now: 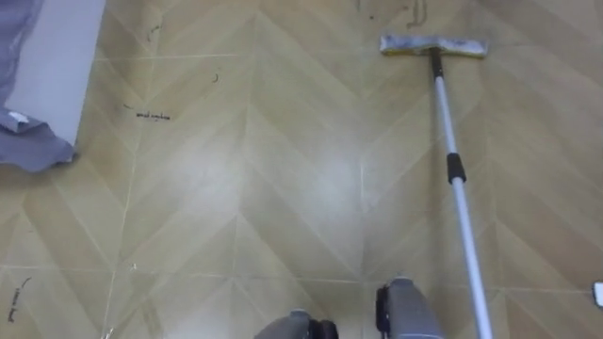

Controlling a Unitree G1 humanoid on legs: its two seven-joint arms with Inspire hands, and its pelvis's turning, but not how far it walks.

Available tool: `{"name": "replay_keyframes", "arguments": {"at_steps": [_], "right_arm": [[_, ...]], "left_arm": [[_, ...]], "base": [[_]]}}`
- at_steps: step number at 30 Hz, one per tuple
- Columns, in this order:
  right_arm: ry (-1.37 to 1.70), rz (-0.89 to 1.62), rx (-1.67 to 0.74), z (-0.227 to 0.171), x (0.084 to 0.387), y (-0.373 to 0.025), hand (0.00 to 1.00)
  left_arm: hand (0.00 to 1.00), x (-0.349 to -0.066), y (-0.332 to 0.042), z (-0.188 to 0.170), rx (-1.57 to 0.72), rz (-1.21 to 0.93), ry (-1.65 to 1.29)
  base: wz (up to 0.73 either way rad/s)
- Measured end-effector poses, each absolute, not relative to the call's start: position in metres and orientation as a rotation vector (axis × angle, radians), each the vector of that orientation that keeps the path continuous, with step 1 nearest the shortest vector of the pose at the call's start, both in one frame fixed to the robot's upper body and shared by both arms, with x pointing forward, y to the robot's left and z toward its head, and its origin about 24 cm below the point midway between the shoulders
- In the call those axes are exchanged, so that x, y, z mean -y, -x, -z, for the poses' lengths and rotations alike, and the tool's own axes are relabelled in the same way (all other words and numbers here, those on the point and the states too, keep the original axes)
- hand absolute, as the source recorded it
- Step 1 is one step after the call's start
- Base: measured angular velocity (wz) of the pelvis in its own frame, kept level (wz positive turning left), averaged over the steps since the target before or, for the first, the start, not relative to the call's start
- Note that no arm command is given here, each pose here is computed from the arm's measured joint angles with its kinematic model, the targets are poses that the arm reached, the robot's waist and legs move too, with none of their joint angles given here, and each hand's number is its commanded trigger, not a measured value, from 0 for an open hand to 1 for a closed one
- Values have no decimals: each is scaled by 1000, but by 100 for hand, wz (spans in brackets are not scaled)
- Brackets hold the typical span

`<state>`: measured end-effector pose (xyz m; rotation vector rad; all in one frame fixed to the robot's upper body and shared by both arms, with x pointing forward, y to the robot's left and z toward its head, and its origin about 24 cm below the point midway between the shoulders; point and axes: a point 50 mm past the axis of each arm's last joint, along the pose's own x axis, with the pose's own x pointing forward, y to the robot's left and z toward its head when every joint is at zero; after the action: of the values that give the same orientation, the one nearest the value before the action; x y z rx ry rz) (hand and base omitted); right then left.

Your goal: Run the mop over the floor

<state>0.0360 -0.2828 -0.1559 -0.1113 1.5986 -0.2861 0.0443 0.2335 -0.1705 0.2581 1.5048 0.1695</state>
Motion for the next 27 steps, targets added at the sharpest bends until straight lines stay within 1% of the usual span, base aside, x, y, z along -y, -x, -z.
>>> {"name": "replay_keyframes", "arguments": {"at_steps": [1, 3, 4, 5, 7, 8, 9, 11, 12, 14, 16, 17, 19, 21, 25, 27], "right_arm": [[116, 284, -1588, 155, 283, -42, 100], [133, 279, -1545, 148, 289, -75, 100], [150, 263, -1499, 139, 293, -103, 100], [156, 259, -1464, 134, 295, -120, 100], [174, 246, -1301, 109, 302, -178, 100], [178, 237, -1260, 103, 301, -189, 100], [176, 222, -1200, 93, 301, -209, 100], [181, 214, -1148, 83, 303, -223, 100], [164, 220, -1136, 82, 304, -224, 100], [140, 222, -1160, 88, 305, -213, 100], [134, 260, -1256, 103, 318, -174, 100], [134, 269, -1287, 107, 320, -162, 100], [147, 320, -1427, 121, 331, -108, 100], [167, 333, -1474, 126, 333, -85, 100], [178, 325, -1507, 138, 316, -67, 100], [189, 334, -1515, 144, 307, -59, 100]], "left_arm": [[0, -235, -44, 170, -1509, -178, -255], [0, -239, -48, 169, -1487, -221, -226], [0, -241, -55, 167, -1461, -249, -199], [0, -242, -57, 167, -1450, -263, -185], [0, -247, -61, 165, -1423, -277, -181], [0, -249, -62, 164, -1417, -275, -190], [0, -251, -63, 164, -1412, -269, -202], [0, -251, -63, 163, -1414, -239, -216], [0, -252, -60, 164, -1421, -213, -227], [0, -256, -58, 163, -1435, -201, -222], [0, -256, -70, 161, -1424, -179, -221], [0, -256, -72, 161, -1420, -179, -221], [0, -248, -81, 161, -1390, -160, -214], [0, -244, -85, 161, -1367, -156, -207], [0, -241, -90, 161, -1338, -156, -238], [0, -232, -80, 164, -1366, -121, -257]], "base": [[-12], [-30], [-35], [-34], [-25], [-7], [7], [22], [20], [25], [54], [35], [21], [4], [-9], [3]]}}
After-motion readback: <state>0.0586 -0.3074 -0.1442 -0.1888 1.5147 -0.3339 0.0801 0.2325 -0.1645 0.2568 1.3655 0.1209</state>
